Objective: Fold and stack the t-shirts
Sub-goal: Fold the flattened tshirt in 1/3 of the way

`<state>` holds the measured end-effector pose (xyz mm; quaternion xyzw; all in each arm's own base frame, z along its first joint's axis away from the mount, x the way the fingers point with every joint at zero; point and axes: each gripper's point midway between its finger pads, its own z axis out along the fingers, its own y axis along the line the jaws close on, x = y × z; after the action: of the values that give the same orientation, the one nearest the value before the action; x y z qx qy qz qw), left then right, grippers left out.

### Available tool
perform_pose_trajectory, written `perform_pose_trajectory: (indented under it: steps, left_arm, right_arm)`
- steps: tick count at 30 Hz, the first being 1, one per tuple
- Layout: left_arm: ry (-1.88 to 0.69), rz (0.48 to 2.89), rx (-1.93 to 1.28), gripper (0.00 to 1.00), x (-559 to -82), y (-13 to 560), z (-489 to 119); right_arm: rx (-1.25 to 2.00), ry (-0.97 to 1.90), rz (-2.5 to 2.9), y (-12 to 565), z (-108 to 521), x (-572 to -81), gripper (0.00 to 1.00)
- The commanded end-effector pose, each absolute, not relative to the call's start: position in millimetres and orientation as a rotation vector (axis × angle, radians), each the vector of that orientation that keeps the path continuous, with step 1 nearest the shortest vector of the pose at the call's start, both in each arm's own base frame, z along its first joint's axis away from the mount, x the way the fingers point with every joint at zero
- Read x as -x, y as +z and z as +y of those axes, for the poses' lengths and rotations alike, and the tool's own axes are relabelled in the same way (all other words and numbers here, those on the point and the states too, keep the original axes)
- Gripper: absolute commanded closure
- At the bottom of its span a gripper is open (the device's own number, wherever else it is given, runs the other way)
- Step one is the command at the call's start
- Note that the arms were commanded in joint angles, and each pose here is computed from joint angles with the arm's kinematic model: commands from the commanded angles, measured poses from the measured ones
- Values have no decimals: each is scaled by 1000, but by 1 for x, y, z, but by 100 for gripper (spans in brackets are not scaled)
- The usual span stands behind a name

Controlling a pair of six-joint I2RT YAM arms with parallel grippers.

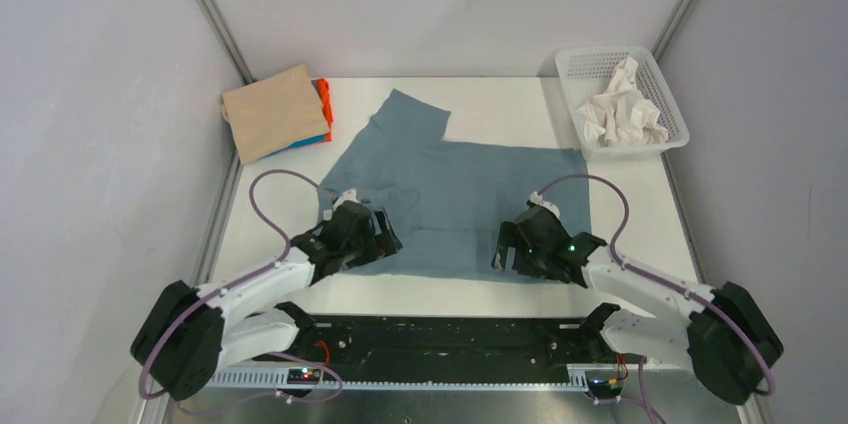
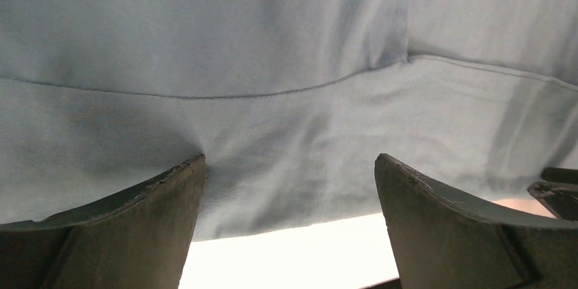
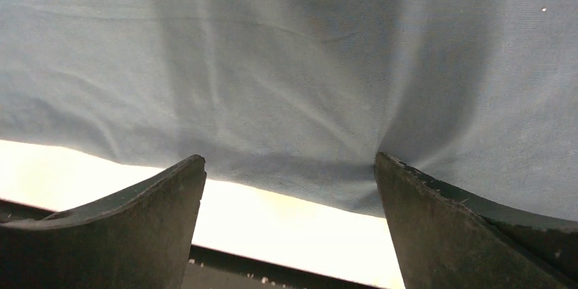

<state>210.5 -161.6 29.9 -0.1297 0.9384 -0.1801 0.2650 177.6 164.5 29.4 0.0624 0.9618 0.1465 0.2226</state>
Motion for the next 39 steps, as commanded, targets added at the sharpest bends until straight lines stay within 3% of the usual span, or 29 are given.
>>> perform_pose_trajectory:
  steps: [1, 9, 17, 20, 25, 33, 39]
  left_arm:
    - [-426, 2759, 499, 0, -132, -9, -152]
    - [-313, 2851, 589, 0, -72, -18, -139]
    - [-81, 2855, 557, 0, -61, -10, -110]
    - [67, 2793, 521, 0, -72, 1, -94]
    - [108, 2703, 441, 0, -99, 21, -97]
    - [-116, 2490, 287, 0, -158, 112, -141]
    - [-101, 2342, 334, 0, -213, 165, -130]
  right_arm:
    - [-323, 301, 2875, -3, 136, -103, 1]
    - [-494, 326, 2835, 7, 130, -86, 1]
    - [-560, 374, 2758, 16, 125, -93, 1]
    - [-581, 381, 2741, 17, 123, -96, 1]
    - [-582, 383, 2735, 18, 123, -100, 1]
    - [-446, 410, 2575, 72, 129, -138, 1]
    - [-431, 400, 2378, 123, 123, -183, 1]
